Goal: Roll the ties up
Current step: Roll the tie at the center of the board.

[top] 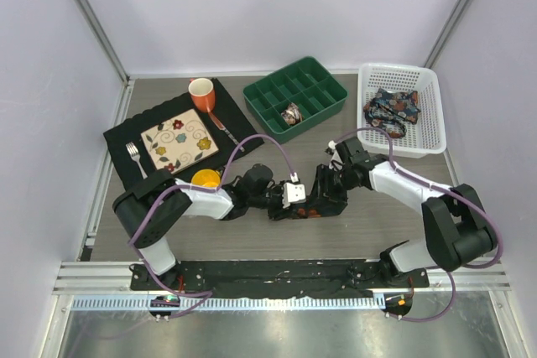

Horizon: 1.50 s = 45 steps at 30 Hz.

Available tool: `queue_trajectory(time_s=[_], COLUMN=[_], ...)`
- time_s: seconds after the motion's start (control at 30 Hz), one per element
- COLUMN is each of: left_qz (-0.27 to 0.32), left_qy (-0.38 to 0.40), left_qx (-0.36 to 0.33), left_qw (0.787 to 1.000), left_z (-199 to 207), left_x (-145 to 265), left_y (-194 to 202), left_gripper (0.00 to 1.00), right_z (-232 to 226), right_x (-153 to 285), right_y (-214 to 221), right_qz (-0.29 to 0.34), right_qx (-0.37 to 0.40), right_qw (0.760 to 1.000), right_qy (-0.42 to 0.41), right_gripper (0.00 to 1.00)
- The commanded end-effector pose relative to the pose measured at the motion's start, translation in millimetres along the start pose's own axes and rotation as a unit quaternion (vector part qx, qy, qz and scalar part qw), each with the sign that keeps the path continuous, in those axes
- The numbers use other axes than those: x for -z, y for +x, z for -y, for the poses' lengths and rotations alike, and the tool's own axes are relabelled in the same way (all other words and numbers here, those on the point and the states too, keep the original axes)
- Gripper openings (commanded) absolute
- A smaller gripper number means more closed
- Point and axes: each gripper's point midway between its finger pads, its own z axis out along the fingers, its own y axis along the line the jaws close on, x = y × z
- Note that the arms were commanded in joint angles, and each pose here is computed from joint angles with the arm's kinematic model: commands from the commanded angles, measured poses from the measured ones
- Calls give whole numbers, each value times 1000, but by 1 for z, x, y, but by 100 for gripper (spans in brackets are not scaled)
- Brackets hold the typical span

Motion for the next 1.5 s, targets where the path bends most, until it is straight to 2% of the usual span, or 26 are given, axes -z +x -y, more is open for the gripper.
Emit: queue_trajectory(time_s=[0.0, 0.07, 0.27, 0.4, 0.5, 0.6, 0.63, 0.77, 1.0, 1.2, 1.47], left_qz=[-80, -79, -77, -75, -79, -78, -77, -68, -18, 17, 37], left_qy=[4, 4, 16, 22, 24, 25, 27, 39, 36, 34, 20], left_qx=[26, 25, 24, 29, 30, 27, 27, 34, 44, 56, 98], left_qw=[996, 997, 997, 997, 996, 996, 996, 996, 998, 998, 994], left_z=[9, 8, 10, 12, 12, 10, 11, 12, -1, -7, -21], left_x=[9, 8, 6, 6, 6, 6, 5, 5, 7, 4, -7], left_y=[42, 40, 36, 34, 34, 32, 32, 28, -1, -29, -49], left_gripper=[45, 46, 51, 54, 56, 56, 56, 60, 79, 87, 89], right_z=[-42, -51, -52, -41, -32, -28, -26, -15, 25, 46, 54], right_x=[21, 20, 4, -11, -15, -16, -16, -17, -25, -27, -22], right_y=[-11, -10, -17, -22, -22, -20, -20, -18, -13, -16, -21], right_qz=[22, 18, 8, 4, -3, -16, -14, -17, -16, -5, 18], right_qx=[15, 21, 31, 42, 57, 67, 68, 72, 55, 39, 48], right_qw=[997, 995, 995, 997, 997, 997, 997, 997, 996, 992, 989], right_qy=[-78, -101, -97, -66, -45, -38, -35, -11, 69, 118, 139], right_gripper=[51, 55, 55, 48, 37, 4, 1, 1, 1, 1, 1])
